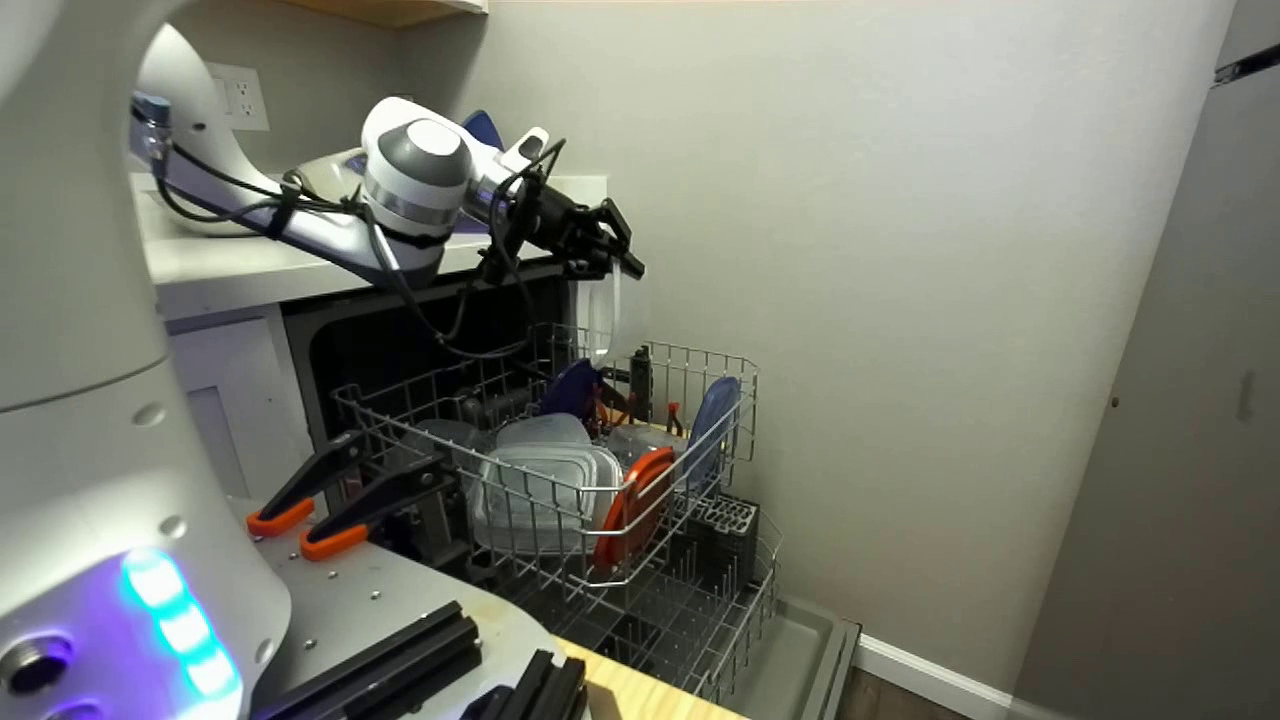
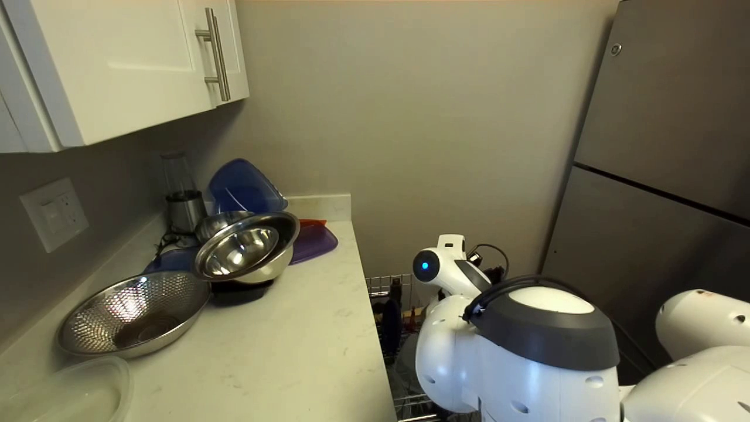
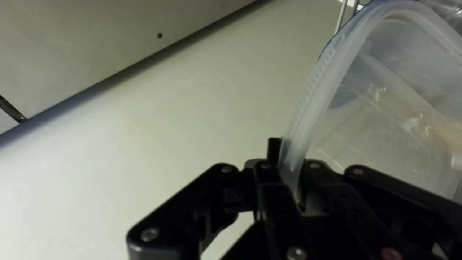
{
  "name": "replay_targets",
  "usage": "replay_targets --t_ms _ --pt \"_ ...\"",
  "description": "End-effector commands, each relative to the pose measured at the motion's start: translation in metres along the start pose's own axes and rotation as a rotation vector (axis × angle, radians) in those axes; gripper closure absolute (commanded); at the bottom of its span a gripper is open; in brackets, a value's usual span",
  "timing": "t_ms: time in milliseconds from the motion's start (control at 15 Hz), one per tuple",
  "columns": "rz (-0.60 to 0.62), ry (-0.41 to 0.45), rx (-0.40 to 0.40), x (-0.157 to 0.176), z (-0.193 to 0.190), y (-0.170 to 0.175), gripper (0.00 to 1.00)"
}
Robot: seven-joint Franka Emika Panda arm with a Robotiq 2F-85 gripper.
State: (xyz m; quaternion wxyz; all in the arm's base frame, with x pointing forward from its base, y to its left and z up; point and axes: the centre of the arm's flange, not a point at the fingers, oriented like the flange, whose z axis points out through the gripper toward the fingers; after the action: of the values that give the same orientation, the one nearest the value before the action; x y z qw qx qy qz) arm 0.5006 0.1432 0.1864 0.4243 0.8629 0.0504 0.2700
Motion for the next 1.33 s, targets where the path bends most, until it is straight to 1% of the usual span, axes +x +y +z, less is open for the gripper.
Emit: replay_targets --t_ms 0,400,733,867,933,1067,1267 --pt "0.001 -0.036 -0.08 0.004 0.005 0.008 0.96" --pt "0.0 -0.064 -0.15 0.003 0.016 0.01 0.96" --pt "-0.007 -0.066 -0.136 0.012 0.016 -0.005 0.96" --pt "0.002 -0.063 -0.135 0.021 0.014 -0.002 0.96" --pt "0.008 -0.065 -0.122 0.025 0.014 0.0 0.96" --pt "-0.006 -0.099 -0.078 0.033 0.019 0.002 0.96" --pt "0.014 -0.139 -0.044 0.045 0.036 0.011 0.96"
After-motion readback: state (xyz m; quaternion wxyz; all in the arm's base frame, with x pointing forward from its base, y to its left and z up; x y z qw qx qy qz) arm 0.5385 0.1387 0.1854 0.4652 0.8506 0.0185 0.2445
